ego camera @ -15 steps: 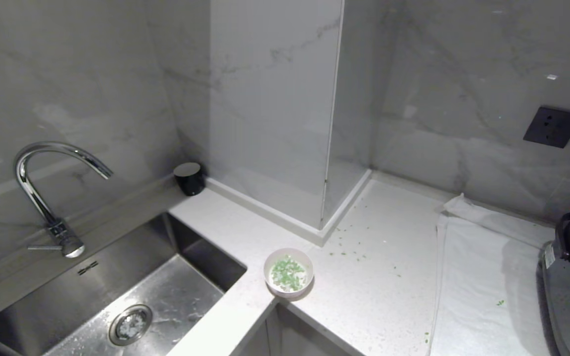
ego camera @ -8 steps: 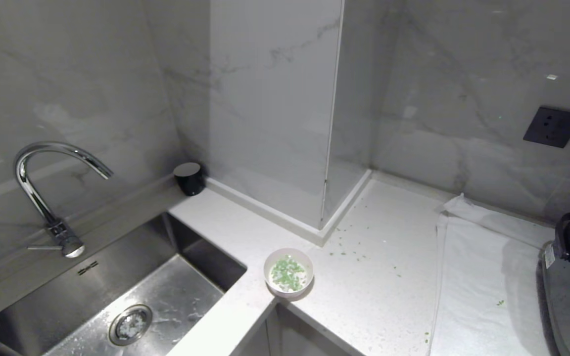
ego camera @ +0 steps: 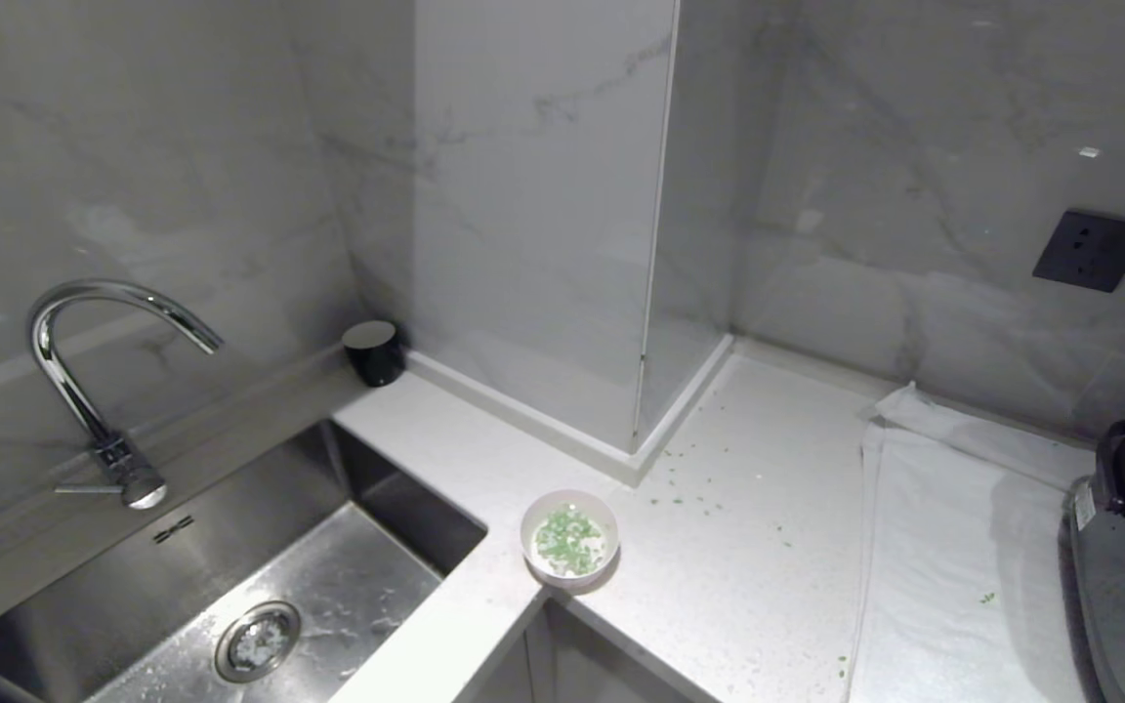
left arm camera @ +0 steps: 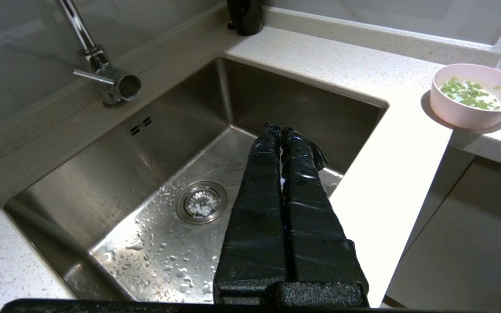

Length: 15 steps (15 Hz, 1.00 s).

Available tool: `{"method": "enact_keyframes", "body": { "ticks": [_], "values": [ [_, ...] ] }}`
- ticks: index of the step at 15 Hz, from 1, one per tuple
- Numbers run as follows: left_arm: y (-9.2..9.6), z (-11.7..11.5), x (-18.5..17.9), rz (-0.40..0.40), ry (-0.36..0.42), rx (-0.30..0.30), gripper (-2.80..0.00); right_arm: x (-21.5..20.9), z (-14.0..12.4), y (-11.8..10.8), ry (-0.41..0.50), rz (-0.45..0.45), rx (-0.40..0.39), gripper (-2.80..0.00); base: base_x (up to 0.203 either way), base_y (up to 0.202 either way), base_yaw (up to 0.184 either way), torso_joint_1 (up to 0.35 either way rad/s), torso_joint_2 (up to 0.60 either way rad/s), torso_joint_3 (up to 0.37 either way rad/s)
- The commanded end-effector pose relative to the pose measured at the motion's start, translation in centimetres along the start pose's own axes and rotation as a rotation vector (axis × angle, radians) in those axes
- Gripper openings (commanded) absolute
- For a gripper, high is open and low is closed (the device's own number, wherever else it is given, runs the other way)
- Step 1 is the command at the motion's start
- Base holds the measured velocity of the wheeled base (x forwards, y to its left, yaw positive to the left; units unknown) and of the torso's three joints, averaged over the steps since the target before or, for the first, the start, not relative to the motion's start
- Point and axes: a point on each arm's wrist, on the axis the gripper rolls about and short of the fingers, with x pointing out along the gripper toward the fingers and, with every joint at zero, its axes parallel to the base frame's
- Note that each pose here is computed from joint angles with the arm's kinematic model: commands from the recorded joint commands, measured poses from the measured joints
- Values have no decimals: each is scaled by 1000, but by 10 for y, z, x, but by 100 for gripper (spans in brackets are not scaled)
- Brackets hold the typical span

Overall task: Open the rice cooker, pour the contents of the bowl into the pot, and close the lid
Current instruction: Pick up the bowl on the table

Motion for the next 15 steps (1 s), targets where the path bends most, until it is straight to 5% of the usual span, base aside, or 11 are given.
{"method": "enact_keyframes", "body": {
  "ticks": [1, 15],
  "values": [
    [0, 0, 0, -2, -1, 1, -280, 0, 0, 0, 1, 0, 0, -280, 0, 0, 0, 0, 0, 0],
    [0, 0, 0, -13, -2, -14, -280, 0, 0, 0, 1, 0, 0, -280, -5, 0, 0, 1, 0, 0]
  ]
}}
